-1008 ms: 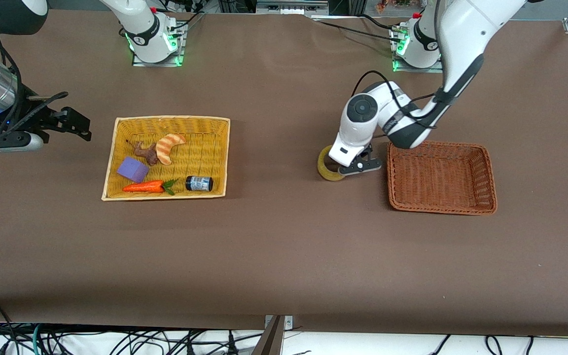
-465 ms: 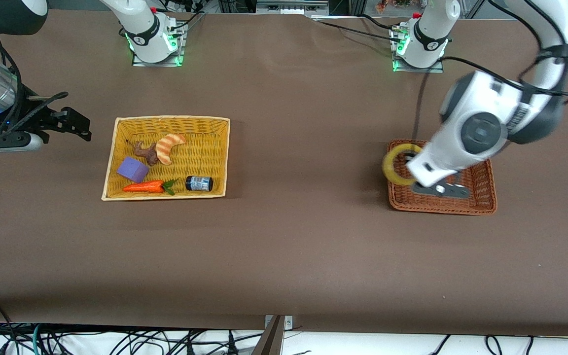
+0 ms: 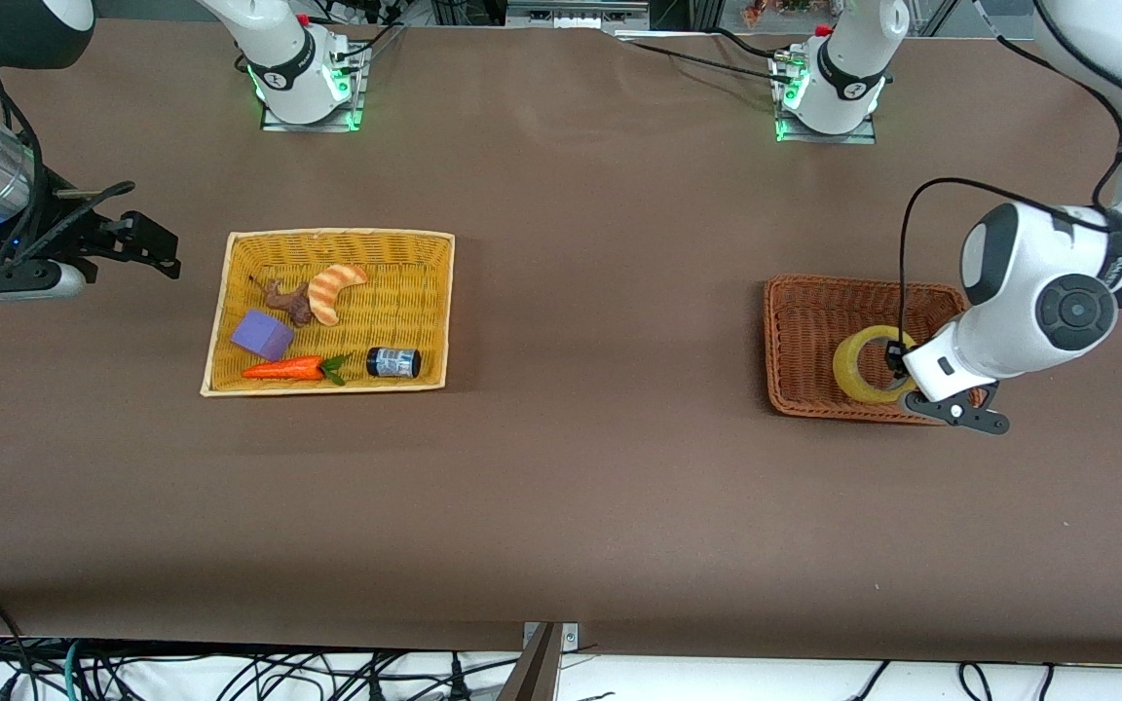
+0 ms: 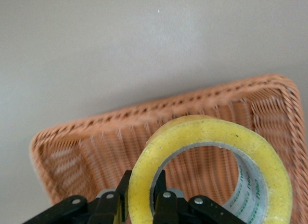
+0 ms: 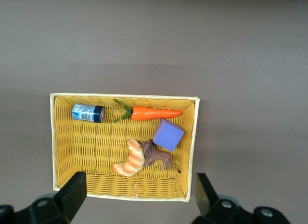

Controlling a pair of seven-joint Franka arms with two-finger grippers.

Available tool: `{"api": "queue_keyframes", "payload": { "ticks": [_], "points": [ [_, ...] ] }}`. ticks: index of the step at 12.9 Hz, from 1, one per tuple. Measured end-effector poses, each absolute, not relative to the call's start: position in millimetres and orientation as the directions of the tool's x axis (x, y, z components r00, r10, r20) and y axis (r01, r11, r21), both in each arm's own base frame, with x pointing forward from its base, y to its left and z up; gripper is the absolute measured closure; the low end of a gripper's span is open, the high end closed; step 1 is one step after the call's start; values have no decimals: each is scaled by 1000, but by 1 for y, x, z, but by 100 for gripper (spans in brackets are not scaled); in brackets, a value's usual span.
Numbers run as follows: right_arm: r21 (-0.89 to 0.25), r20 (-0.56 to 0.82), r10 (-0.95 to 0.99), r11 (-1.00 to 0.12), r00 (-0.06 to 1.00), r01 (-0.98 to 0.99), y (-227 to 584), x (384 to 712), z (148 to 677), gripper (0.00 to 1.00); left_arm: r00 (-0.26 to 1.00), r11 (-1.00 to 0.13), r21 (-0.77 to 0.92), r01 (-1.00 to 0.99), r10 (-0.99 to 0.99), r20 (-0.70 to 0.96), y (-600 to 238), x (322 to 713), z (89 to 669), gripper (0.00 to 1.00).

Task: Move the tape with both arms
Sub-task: 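Carry the tape roll with the left gripper into the brown basket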

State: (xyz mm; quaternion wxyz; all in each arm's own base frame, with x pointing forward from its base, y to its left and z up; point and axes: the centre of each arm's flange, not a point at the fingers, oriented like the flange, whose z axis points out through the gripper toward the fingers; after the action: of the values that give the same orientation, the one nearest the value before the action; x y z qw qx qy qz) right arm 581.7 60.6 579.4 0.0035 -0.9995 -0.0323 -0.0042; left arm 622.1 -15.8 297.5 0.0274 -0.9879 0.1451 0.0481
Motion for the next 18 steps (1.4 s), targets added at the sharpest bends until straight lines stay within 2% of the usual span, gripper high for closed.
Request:
{"api": "queue_keyframes", "payload": {
  "ticks": [3,5,7,13,18],
  "points": [
    [-7,8,64,-998,998,65,61,582,579,0,956,-955,-41,-292,-291,-37,-13,609,251,77],
    [-5,8,65,-998,998,65,60,582,579,0,954,-954,-51,-297,-298,26,-9,604,241,77],
    [9,6,73,-997,997,73,60,582,579,0,954,-953,-50,-298,-299,18,-3,594,227,77],
    [13,4,139,-990,990,139,60,582,579,0,954,-953,-50,-300,-299,-11,-2,588,232,77],
    [13,4,141,-990,990,141,60,582,578,0,952,-951,-44,-305,-303,-46,-3,566,228,77]
  ]
}}
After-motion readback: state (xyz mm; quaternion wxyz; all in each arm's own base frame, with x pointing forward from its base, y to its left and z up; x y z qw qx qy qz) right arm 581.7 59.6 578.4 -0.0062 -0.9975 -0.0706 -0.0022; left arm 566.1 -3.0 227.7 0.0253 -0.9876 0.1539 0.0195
